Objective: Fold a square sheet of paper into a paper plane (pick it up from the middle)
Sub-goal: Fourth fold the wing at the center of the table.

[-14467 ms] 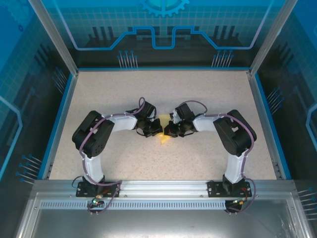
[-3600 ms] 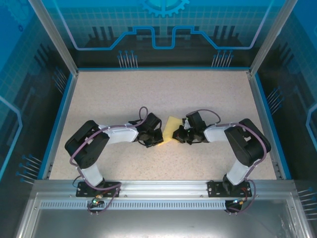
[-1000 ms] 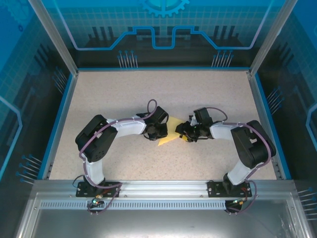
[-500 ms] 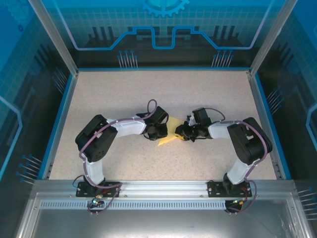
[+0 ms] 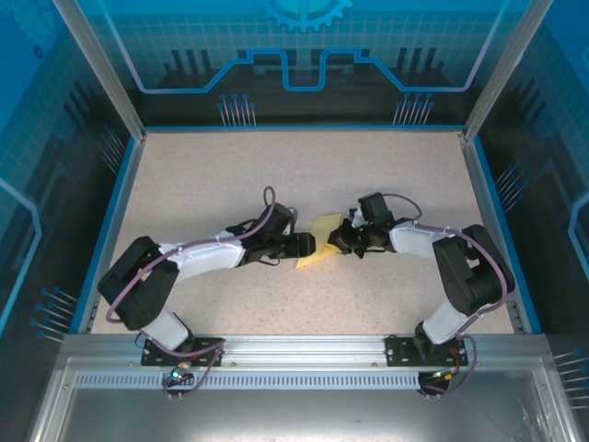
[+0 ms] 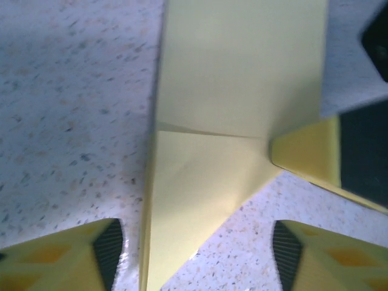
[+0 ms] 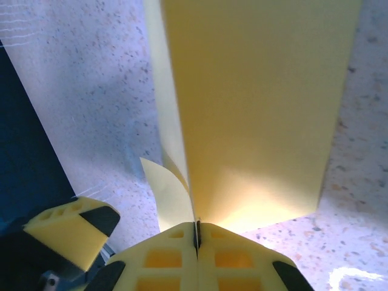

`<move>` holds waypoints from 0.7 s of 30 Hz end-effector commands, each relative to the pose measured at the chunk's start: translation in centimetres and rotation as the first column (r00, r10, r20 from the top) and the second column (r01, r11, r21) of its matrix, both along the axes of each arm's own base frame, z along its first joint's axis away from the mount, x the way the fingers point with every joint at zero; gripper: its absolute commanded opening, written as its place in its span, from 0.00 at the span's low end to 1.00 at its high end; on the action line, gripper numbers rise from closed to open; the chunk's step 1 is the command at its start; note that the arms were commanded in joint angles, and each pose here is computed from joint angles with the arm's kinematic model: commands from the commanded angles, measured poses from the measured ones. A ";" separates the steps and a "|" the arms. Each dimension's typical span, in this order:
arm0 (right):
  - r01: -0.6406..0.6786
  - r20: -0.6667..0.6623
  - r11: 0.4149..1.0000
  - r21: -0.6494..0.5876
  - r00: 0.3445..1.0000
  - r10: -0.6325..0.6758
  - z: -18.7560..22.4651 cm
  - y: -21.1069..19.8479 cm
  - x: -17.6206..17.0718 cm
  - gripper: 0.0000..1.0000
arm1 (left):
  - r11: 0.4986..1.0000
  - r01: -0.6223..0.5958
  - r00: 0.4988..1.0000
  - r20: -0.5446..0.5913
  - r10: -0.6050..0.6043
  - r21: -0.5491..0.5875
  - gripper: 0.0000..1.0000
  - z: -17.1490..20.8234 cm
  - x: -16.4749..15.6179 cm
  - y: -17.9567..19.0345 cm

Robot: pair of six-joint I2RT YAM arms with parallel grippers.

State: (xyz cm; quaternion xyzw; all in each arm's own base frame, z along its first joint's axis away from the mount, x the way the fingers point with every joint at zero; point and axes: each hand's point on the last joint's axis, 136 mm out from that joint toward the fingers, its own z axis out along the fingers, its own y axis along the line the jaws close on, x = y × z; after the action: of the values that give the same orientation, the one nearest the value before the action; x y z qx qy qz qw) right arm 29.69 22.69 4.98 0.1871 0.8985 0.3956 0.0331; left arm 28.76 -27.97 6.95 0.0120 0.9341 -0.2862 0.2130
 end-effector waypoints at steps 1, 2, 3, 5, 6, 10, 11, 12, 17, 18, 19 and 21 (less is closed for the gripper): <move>0.001 -0.049 1.000 -0.025 0.999 -0.003 0.9 0.3 -0.3 0.00 | 0.985 0.165 0.967 0.207 -0.150 -0.057 0.76 1.7 0.1 -1.7; 0.003 -0.053 1.000 -0.027 0.999 -0.004 1.1 0.3 -0.1 0.00 | 0.979 0.196 0.952 0.249 -0.178 -0.049 0.77 1.8 0.0 -1.7; 0.003 -0.060 0.999 -0.033 0.998 -0.005 1.2 0.3 0.0 0.00 | 0.974 0.222 0.939 0.275 -0.204 -0.036 0.78 1.8 0.0 -1.8; 0.000 -0.060 0.999 -0.043 0.998 -0.003 1.9 0.5 0.6 0.00 | 0.961 0.276 0.908 0.324 -0.264 0.008 0.78 1.7 -0.1 -1.9; -0.003 -0.066 0.999 -0.050 0.998 0.000 2.0 0.6 0.7 0.00 | 0.953 0.301 0.889 0.356 -0.288 0.019 0.77 1.8 -0.2 -2.0; -0.021 -0.080 0.997 -0.068 0.997 0.015 2.5 1.0 0.9 0.00 | 0.938 0.341 0.796 0.511 -0.325 0.066 0.74 3.7 -0.1 -1.7; -0.023 -0.082 0.997 -0.070 0.996 0.017 2.5 1.0 0.9 0.00 | 0.939 0.326 0.780 0.531 -0.331 0.107 0.74 4.0 0.1 -1.2; -0.023 -0.083 0.997 -0.068 0.996 0.017 2.5 1.0 0.9 0.00 | 0.939 0.317 0.766 0.547 -0.336 0.133 0.73 4.4 0.3 -0.9; -0.041 -0.089 0.996 -0.083 0.995 0.033 2.2 1.3 0.6 0.00 | 0.915 0.361 0.746 0.533 -0.399 0.180 0.73 4.3 -0.3 -0.9; -0.045 -0.095 0.995 -0.088 0.995 0.037 2.0 1.3 0.4 0.00 | 0.918 0.351 0.750 0.530 -0.395 0.186 0.73 4.1 -0.2 -0.7; -0.046 -0.101 0.995 -0.090 0.994 0.037 1.9 1.3 0.3 0.00 | 0.917 0.357 0.747 0.536 -0.394 0.178 0.73 4.1 -0.3 -0.8; -0.044 -0.107 0.996 -0.083 0.994 0.035 1.7 1.4 0.2 0.00 | 0.907 0.397 0.738 0.538 -0.408 0.143 0.73 4.1 -0.8 -1.5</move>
State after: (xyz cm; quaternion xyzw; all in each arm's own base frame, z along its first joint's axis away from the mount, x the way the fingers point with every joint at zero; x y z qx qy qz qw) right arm 30.53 23.83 7.08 0.1917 0.9139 0.3577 0.0004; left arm 28.33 -28.47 10.37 0.2674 0.8312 -0.2849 0.3956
